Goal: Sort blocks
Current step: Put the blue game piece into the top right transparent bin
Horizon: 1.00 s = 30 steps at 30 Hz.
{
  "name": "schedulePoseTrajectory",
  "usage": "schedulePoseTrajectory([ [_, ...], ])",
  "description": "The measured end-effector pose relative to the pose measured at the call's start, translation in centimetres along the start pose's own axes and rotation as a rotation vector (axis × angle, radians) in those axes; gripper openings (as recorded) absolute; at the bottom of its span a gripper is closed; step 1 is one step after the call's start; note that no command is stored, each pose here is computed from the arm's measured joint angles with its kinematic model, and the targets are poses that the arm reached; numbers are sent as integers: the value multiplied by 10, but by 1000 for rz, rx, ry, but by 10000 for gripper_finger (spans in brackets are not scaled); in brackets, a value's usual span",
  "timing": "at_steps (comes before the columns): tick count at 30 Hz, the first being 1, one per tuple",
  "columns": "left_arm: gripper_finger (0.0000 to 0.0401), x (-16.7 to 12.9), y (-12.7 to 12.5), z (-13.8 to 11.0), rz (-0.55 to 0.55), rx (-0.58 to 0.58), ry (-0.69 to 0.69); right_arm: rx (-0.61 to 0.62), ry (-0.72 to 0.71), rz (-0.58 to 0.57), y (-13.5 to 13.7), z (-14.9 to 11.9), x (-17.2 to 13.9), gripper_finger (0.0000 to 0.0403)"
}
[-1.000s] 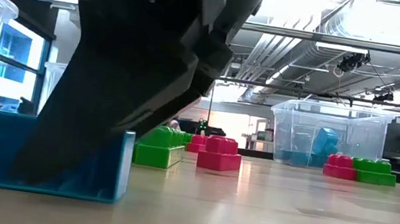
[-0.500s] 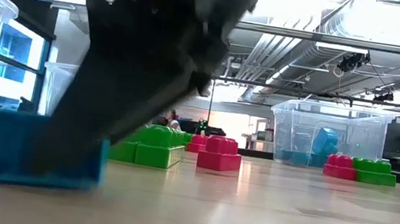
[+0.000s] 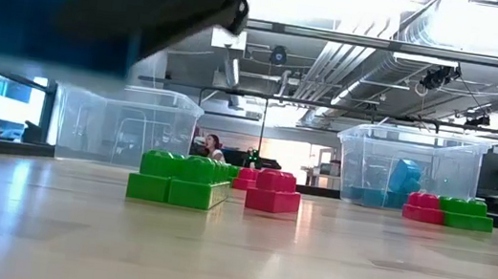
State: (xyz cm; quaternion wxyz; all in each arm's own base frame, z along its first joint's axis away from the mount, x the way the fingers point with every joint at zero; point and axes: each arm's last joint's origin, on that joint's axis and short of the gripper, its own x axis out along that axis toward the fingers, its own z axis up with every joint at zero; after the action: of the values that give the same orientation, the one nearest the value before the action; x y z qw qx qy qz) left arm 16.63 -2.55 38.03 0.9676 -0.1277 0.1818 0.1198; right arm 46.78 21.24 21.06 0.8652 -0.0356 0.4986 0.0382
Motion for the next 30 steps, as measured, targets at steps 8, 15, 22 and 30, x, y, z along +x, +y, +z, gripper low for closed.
schedulePoseTrajectory([
  [8, 300, -13, 2, 9, -54, -5, -99, -44, 22, -52, -26, 12, -49, 4],
  [15, 300, -28, 6, 12, -73, -3, -153, 59, 56, -278, -85, 9, -97, 4],
  [22, 300, -35, 8, 13, -109, 46, -165, 144, 203, -516, -169, -4, -131, 4],
  [30, 300, -36, 9, 13, -119, 53, -160, 321, 302, -640, -270, -39, -197, 4],
])
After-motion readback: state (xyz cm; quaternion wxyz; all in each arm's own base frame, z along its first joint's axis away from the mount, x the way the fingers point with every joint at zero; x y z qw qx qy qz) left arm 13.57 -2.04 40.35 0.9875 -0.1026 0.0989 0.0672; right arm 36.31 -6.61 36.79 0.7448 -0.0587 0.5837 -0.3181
